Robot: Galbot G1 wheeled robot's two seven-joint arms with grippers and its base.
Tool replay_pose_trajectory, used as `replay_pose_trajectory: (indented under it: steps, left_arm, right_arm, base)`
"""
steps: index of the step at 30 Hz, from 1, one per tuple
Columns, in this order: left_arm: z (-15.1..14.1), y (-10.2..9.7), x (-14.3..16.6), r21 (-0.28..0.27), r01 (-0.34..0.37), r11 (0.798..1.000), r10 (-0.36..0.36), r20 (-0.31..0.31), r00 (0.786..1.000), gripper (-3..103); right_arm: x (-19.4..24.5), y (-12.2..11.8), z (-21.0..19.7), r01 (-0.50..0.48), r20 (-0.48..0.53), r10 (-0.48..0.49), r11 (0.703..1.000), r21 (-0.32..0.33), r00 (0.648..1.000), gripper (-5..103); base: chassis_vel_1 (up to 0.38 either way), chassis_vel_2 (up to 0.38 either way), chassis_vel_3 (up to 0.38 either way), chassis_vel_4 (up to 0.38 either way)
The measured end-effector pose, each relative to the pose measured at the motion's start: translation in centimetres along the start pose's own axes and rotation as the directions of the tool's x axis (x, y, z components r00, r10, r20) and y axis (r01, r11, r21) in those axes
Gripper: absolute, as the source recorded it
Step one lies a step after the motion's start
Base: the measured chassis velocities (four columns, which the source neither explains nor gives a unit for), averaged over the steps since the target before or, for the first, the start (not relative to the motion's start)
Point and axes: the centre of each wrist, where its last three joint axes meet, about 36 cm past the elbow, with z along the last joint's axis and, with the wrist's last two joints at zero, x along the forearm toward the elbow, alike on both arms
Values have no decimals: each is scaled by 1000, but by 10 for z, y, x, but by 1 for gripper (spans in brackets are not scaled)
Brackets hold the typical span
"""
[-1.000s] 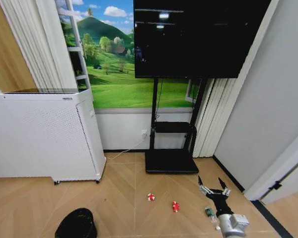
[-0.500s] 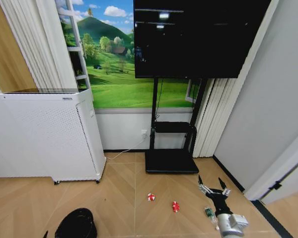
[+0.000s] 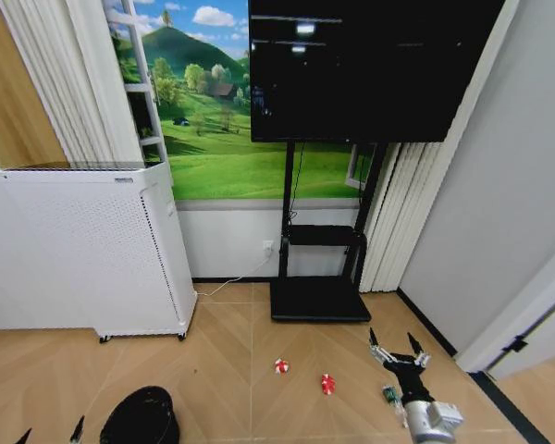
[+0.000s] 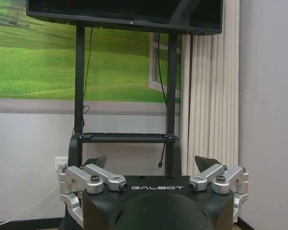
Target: Pick up the trash bin and place the garbage on the floor into it.
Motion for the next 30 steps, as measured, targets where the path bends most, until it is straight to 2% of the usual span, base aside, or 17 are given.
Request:
replay_pose_trajectory:
  steps: [21,29,30]
  left_arm:
    - [12,0,0,24,-15,1000,16,-31,999,100]
    - [16,4,3,41,-7,999,8,-40,999,100]
    - [17,5,3,44,-4,999,6,-42,999,103]
  right_arm:
    - [1,-1,6,4,-13,-4,1000,5,1000,100]
    - [0,6,11,13,-19,-13,1000,-2,1000,100]
    - [0,6,11,13,-20,-13,1000,-2,1000,100]
  base:
    - [0,0,0,0]
    - [0,0,0,0]
    - [0,0,0,0]
